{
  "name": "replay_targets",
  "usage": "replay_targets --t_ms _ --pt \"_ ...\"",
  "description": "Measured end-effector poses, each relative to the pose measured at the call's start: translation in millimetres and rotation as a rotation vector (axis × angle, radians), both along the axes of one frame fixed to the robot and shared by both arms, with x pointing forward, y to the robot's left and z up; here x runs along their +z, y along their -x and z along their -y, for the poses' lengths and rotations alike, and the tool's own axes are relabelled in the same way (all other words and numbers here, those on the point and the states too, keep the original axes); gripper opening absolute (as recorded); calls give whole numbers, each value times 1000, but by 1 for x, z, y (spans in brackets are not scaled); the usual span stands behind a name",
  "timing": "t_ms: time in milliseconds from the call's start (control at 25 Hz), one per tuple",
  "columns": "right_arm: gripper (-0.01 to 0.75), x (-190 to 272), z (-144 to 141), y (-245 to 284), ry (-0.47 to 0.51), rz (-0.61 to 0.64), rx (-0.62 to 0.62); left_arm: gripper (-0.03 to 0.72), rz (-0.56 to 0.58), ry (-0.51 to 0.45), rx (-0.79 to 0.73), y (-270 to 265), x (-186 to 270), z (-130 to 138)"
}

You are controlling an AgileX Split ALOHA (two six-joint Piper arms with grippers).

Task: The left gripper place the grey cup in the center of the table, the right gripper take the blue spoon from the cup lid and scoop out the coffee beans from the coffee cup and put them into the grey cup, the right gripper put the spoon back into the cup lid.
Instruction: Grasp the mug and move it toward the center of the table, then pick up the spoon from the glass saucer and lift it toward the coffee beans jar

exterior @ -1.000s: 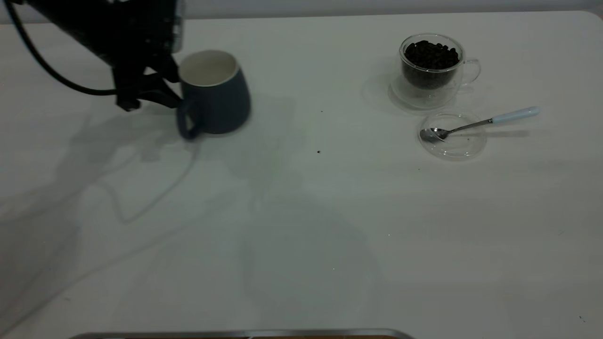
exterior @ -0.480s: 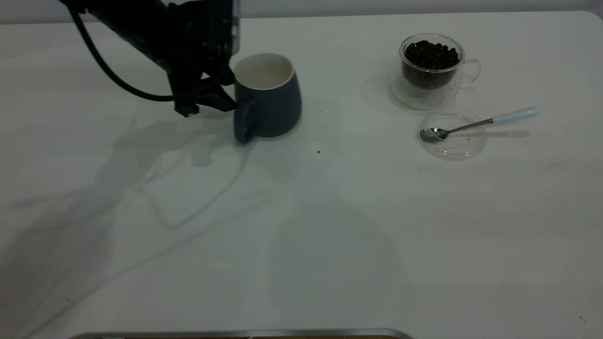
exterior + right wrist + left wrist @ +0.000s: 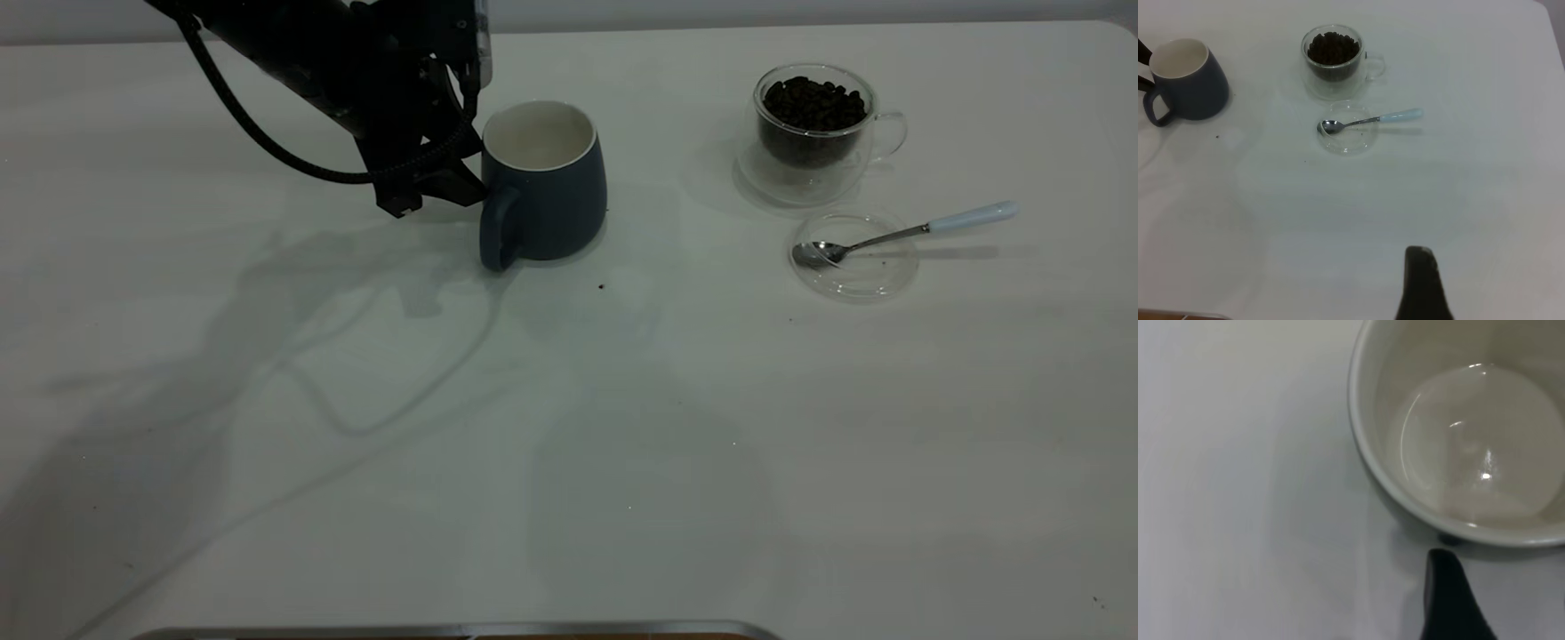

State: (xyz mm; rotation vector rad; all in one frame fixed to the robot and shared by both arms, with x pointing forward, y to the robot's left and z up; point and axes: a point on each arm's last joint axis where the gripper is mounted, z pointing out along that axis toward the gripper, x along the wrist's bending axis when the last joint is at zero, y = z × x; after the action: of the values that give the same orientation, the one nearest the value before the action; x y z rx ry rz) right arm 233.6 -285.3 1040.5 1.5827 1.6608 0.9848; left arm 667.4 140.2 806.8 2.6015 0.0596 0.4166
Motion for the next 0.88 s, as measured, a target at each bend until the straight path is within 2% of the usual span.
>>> replay_targets --t_ms 240,400,680,880 --pt "565 0 0 0 0 0 0 475 -14 23 101 -7 6 -13" --pt "565 0 0 0 0 0 0 475 7 62 173 -15 31 -27" --pt "565 0 0 0 0 0 0 475 53 156 296 -23 90 -48" --pt "565 0 0 0 0 0 0 475 76 279 329 -12 161 -49"
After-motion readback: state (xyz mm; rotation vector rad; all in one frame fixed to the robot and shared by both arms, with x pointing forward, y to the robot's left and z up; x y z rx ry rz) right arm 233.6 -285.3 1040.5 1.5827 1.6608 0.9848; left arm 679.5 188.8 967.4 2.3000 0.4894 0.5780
